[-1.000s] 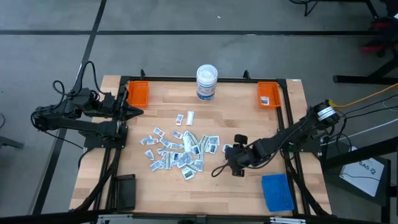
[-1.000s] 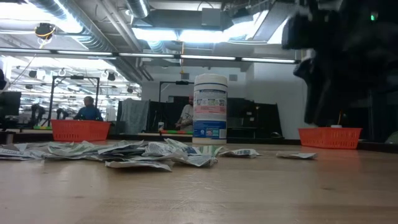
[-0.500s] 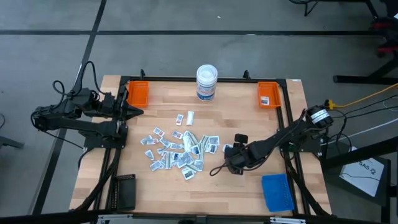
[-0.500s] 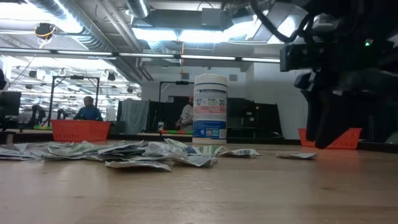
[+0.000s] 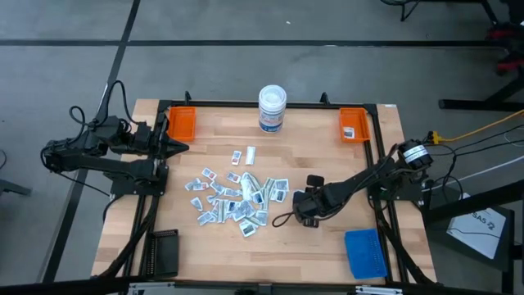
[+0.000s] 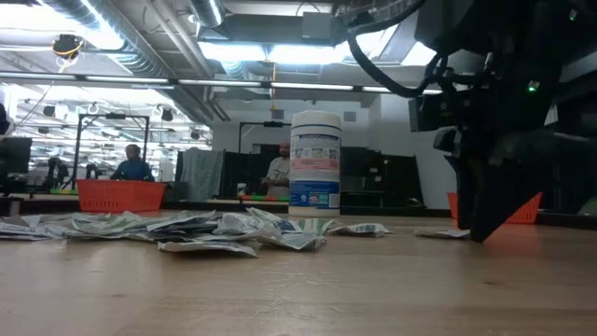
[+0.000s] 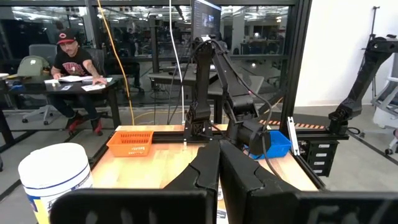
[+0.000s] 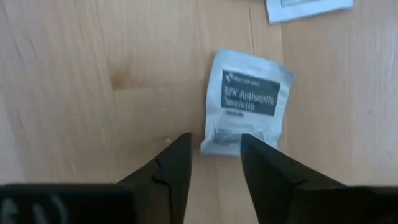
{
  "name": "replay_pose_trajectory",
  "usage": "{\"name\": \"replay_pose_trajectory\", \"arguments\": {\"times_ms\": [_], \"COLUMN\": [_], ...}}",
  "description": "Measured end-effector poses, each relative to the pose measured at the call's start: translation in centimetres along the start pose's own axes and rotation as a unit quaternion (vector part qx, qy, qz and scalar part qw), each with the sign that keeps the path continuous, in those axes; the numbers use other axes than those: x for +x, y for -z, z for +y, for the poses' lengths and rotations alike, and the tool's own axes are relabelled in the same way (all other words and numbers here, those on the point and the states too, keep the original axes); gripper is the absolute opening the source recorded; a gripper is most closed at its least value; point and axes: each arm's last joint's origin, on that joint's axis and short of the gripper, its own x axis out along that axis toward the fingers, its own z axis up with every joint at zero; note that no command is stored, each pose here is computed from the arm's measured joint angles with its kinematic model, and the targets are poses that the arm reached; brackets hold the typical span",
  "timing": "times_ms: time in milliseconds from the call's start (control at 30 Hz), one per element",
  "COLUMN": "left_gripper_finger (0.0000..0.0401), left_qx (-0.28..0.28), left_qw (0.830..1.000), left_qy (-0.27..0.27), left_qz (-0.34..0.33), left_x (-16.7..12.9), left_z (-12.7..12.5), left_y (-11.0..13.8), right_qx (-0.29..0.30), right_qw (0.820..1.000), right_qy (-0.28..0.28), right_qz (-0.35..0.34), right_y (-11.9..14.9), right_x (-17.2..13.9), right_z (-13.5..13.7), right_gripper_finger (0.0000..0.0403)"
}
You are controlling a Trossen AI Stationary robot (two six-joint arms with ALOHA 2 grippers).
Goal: Pick & Place First Aid Supplies
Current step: Put the gray towelette pack into the right orange bin
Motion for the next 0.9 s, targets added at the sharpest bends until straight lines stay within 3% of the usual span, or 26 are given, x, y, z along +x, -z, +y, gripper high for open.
{"name": "replay_pose_trajectory", "arguments": {"times_ms": [367,900], "left_gripper_finger": [0.0004,0.0004], "left_qx": [0.000,0.000], "left_qw": [1.000,1.000], "left_qy": [0.000,0.000], "left_qz": [0.000,0.000], "left_x": [0.0,0.0], "left_z": [0.0,0.0], "left_y": [0.0,0.0], "right_qx": [0.006,0.017], "right_qw": [1.000,0.999], "right_qy": [0.003,-0.028], "right_qz": [-0.002,-0.005], "right_y": [-0.2,-0.4], "right_x": [0.1,-1.1], "right_z": [-0.3,-0.9], "right_gripper_finger": [0.0009,0.0003]}}
